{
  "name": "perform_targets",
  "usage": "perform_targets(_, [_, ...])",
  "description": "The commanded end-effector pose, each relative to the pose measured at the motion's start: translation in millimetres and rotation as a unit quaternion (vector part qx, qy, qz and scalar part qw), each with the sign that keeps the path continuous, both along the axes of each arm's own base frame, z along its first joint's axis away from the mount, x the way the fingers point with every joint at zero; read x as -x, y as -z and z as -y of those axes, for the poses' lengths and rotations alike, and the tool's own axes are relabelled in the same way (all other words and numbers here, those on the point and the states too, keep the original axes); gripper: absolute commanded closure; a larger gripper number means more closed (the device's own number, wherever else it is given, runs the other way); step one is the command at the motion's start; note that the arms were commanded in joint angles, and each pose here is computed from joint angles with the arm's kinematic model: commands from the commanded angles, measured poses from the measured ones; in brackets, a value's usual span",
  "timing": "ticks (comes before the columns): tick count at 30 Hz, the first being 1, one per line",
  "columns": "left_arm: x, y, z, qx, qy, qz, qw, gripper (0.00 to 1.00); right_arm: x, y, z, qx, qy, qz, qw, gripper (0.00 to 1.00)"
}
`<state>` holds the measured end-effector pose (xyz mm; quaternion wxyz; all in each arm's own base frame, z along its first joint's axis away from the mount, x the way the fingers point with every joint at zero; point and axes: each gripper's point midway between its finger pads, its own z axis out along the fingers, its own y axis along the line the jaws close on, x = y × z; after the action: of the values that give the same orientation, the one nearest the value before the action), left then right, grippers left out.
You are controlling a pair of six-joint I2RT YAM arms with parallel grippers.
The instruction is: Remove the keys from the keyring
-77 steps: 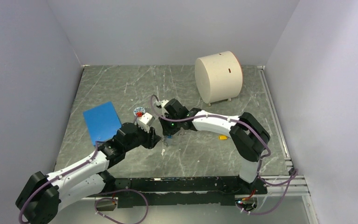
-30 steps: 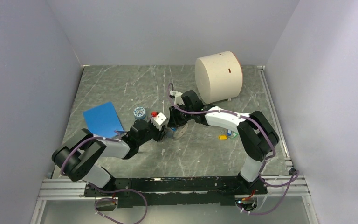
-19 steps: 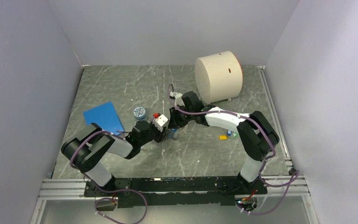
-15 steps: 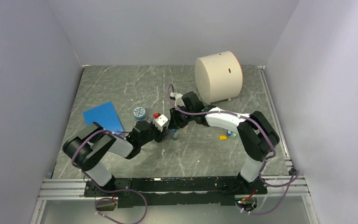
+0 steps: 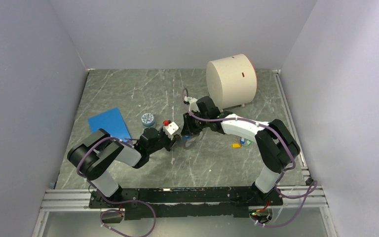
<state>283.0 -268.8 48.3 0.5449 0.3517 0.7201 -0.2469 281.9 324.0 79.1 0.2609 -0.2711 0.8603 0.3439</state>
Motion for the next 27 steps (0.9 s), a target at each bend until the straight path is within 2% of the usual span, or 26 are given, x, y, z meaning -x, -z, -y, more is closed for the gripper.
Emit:
perform_targets(1, [7.3,-7.4,2.6,0.002,0.028,0.014,1.000,0.97,-9.6,-20.5,7.0,-0.018,0.005,0.029,0.999,1.00])
perform_targets(19, [25.8,-26.4,-1.3,0.016,0.049,0.016,0.999,0.97,-11.6,2.2,16.8,0.001,0.005,-0.001,1.000,1.00])
perform_targets(20, [25.0,-24.9,-1.7,0.015,0.046,0.014,0.999,0.95,-10.6,1.5,15.9,0.000,0.003,0.000,1.000,1.00])
perform_targets(24, [22.8,-19.8,1.4,0.012,0.048,0.003,0.999,0.72,-9.1,1.3,15.6,0.000,-0.001,-0.002,1.000,1.00])
perform_targets(27, [17.6,-18.2,4.2,0.012,0.045,0.003,0.999,0.68,-8.0,0.8,15.3,-0.002,-0.004,-0.002,1.000,1.00])
